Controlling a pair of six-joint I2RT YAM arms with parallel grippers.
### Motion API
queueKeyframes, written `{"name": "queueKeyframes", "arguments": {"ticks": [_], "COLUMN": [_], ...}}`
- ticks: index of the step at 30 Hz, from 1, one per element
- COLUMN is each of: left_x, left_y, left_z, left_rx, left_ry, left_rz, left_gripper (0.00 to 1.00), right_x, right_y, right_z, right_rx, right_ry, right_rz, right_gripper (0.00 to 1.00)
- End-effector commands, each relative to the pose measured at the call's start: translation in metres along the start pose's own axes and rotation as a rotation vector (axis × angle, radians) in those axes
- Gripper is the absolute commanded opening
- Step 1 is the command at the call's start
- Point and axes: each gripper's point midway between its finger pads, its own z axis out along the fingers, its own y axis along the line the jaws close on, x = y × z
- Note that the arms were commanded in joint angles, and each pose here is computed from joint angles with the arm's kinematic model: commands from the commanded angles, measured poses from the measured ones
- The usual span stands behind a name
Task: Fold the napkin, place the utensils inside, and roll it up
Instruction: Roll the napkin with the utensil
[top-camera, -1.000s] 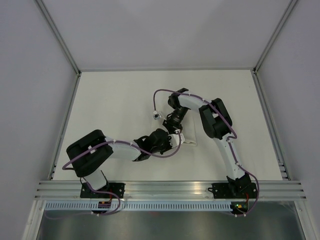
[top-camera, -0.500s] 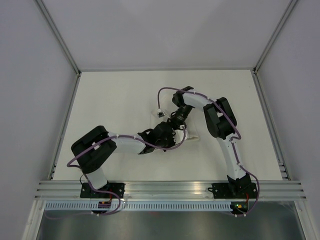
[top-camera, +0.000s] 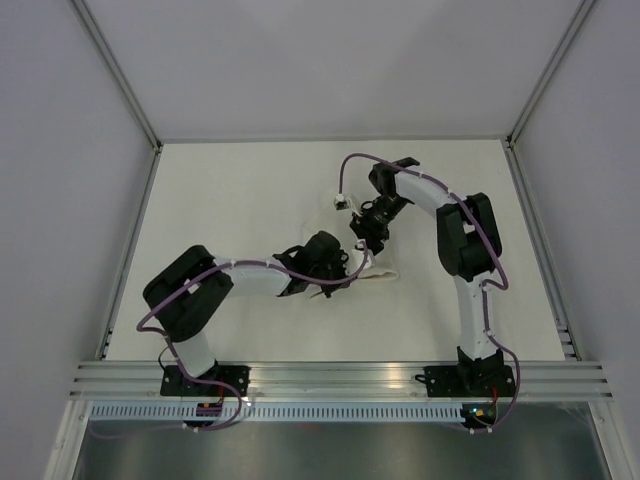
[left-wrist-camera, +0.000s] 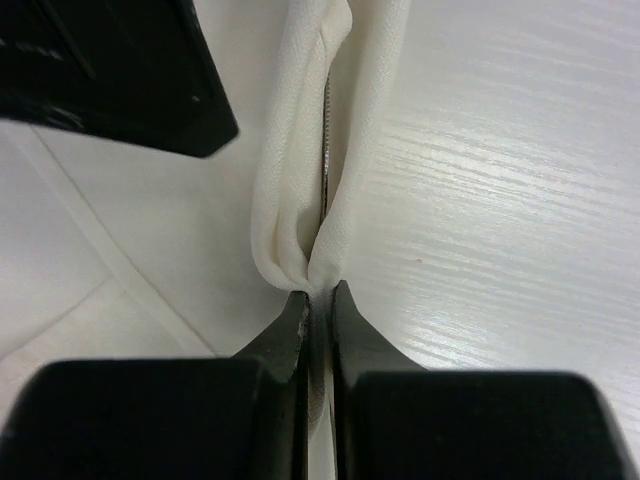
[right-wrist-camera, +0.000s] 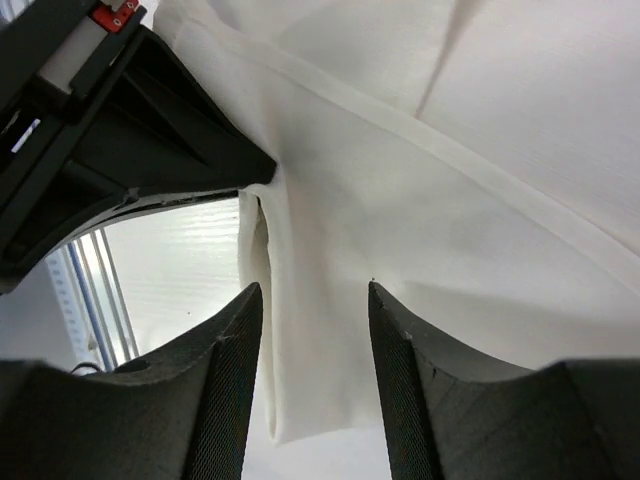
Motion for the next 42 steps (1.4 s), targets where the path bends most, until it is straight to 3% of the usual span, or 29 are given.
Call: {"name": "queueKeyframes", "arguments": {"ticks": [1,7,12,17,22,28,42], "left_x": [0.022,0.019,0.017,0.019,0.021,0.026,0.025], "left_y": [-0.020,-0.014,-0.007,-0.009,-0.008,-0.001,0.006], "left_z": [-0.003,-0.008,-0.007,0.000,0.004,0.007,0.009], "left_rx": [0.160,0.303,0.408,0.545,0.617,0.671,0.711], "left_ry": [0.098,0.149,0.141,0.175,0.222,0.265,0.298], "left_rz": [-0.136,-0.301,-0.436,-0.565,-0.642,-0.719,-0.779], "left_gripper": [0.02,0.02,0.02,0.02,0.02,0.02,0.02], "right_x": [-0.027,-0.026,-0.003,-0.007,-0.008,-0.012,-0.003], "right_y": [0.002,-0.003,-0.009,-0.009,0.002,0.020,0.032], "right_z": [-0.037,-0.062,-0.058,-0.079,-0.063,-0.019,0.036], "right_rx": [0.104,0.291,0.436,0.652,0.779,0.818,0.724], "right_ry": [-0.138,-0.248,-0.263,-0.352,-0.337,-0.285,-0.185], "right_rz": [-0.107,-0.168,-0.199,-0.349,-0.504,-0.694,-0.821], "right_gripper": [0.53,0.53,0.52,0.53,0.53,0.53,0.56]}}
